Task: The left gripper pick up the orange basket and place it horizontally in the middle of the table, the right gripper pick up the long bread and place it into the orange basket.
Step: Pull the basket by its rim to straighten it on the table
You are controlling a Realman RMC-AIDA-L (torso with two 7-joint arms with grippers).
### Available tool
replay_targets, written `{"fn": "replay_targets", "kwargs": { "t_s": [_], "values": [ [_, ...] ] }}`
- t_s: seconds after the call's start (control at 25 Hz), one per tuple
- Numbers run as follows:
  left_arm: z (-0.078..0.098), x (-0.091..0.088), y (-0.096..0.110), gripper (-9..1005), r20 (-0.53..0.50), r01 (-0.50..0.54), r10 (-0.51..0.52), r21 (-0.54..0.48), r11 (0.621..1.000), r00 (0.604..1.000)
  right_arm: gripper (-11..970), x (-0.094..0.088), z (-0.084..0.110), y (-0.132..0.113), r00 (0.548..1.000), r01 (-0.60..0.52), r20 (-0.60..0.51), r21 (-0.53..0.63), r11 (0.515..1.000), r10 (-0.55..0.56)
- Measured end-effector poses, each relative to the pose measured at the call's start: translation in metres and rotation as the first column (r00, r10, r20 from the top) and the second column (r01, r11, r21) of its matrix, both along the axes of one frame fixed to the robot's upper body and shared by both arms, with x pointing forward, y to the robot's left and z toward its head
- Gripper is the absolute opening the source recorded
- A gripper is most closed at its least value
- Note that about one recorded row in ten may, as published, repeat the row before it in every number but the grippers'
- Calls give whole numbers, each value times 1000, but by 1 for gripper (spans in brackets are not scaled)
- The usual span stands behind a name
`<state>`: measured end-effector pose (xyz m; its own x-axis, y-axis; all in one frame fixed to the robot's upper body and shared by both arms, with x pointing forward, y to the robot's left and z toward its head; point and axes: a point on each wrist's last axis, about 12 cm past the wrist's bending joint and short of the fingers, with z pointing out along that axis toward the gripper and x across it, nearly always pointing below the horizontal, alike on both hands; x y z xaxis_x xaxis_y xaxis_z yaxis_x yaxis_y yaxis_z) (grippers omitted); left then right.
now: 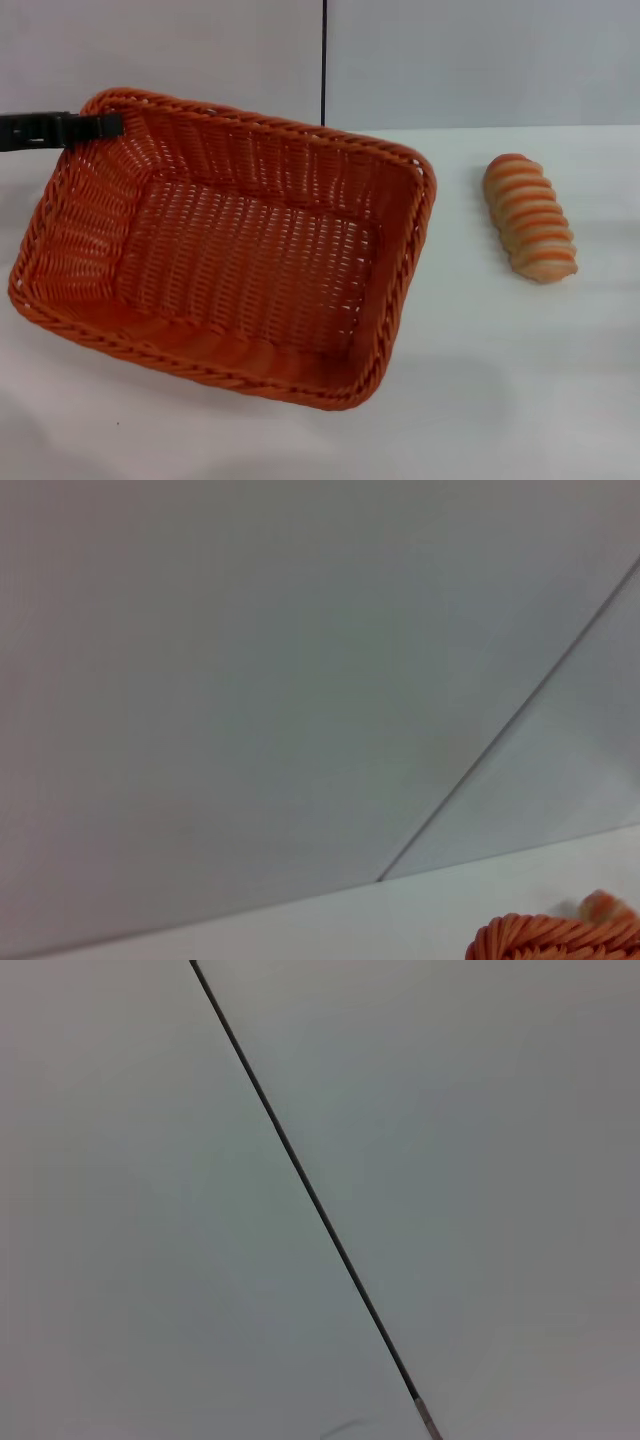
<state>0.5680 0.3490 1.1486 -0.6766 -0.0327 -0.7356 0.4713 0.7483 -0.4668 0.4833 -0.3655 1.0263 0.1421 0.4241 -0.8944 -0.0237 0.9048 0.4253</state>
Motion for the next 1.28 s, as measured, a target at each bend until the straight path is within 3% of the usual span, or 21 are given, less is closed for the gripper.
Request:
{"fn": "replay_targets", "kwargs": {
  "t_s": [0.24,0.48,0.52,0.64,0.8,0.84,0.96,1.28],
  "values": [
    [-2,-14,-2,206,-90,-33,23,-113,993,996,774,4,0,0,1000,1,-10,-2,1000,-1],
    [-20,-23,0,211,-141,-98,74,-170,981,987,774,8,-1,1,1000,1,-26,-1,1000,-1],
    [-31,-26,3,211,-169,-140,110,-181,973,980,774,10,-1,1,999,3,-36,-1,1000,-3],
    [-44,-30,5,214,-201,-184,146,-184,966,969,774,12,-2,1,999,4,-45,-1,1000,-4],
    [-44,-30,5,217,-201,-184,146,-184,966,969,774,15,-1,0,998,6,-55,-6,1000,-6],
    [-57,-38,11,218,-236,-229,185,-175,957,954,774,16,-1,0,998,6,-56,-7,1000,-7],
    [-64,-49,17,221,-257,-251,203,-170,953,945,774,19,0,0,998,5,-59,-9,1000,-6],
    [-65,-52,13,227,-261,-213,163,-178,961,952,774,26,1,2,997,-3,-72,-19,1000,2]
  ]
}}
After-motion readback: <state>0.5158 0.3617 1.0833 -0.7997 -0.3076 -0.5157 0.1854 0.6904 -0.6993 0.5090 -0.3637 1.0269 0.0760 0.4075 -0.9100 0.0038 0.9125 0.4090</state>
